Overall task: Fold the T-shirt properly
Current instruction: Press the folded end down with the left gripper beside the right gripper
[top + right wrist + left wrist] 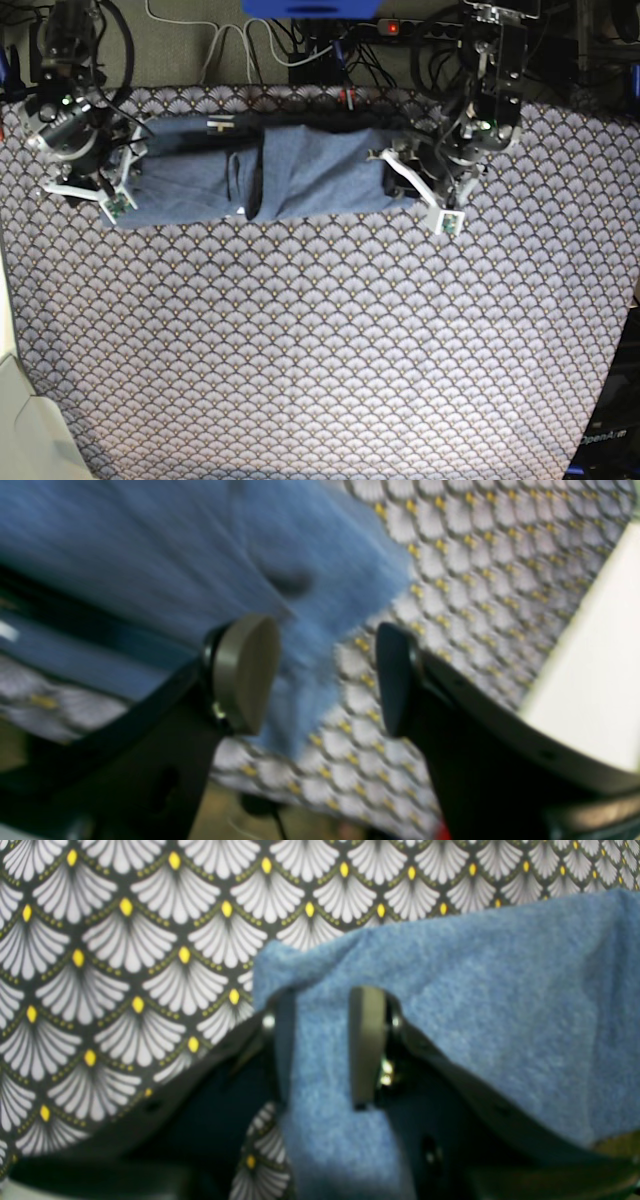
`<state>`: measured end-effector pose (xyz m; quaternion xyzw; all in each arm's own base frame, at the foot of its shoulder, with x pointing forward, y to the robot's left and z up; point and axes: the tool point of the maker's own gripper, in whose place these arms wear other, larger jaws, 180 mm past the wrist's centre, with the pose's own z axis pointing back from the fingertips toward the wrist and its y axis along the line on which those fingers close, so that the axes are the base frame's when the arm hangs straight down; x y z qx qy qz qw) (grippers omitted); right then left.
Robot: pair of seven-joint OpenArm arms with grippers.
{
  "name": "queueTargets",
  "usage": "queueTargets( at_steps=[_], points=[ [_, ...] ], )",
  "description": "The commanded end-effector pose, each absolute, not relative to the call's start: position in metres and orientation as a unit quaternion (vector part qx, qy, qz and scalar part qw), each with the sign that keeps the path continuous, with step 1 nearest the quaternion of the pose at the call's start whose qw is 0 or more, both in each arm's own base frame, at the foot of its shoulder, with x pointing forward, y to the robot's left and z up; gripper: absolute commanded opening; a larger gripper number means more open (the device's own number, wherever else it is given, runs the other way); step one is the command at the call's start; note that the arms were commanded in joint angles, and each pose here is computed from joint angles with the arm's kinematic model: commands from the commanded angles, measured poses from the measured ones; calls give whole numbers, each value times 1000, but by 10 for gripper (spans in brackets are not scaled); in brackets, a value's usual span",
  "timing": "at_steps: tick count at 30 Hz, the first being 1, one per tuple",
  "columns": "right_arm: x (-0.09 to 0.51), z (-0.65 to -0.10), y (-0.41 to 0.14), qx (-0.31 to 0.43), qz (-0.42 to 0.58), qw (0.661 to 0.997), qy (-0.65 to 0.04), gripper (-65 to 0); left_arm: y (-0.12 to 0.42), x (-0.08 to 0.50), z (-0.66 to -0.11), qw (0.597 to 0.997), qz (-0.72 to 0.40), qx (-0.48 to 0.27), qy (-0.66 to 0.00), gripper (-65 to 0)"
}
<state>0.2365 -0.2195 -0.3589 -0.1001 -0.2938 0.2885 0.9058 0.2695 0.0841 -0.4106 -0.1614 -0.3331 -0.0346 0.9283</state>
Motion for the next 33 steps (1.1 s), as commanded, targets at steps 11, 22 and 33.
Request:
queueTargets(
  at_steps=[11, 22, 33],
  points=[
    [247, -356, -227, -96, 270, 907, -308, -298, 84, 277, -400, 922, -38, -164, -350, -459],
    [259, -382, -238, -77, 247, 923, -284, -298, 84, 283, -387, 915, -42, -162, -368, -459],
    [259, -394, -254, -75, 220, 934, -270, -298, 89, 286, -373, 908, -54, -154, -387, -459]
  ],
)
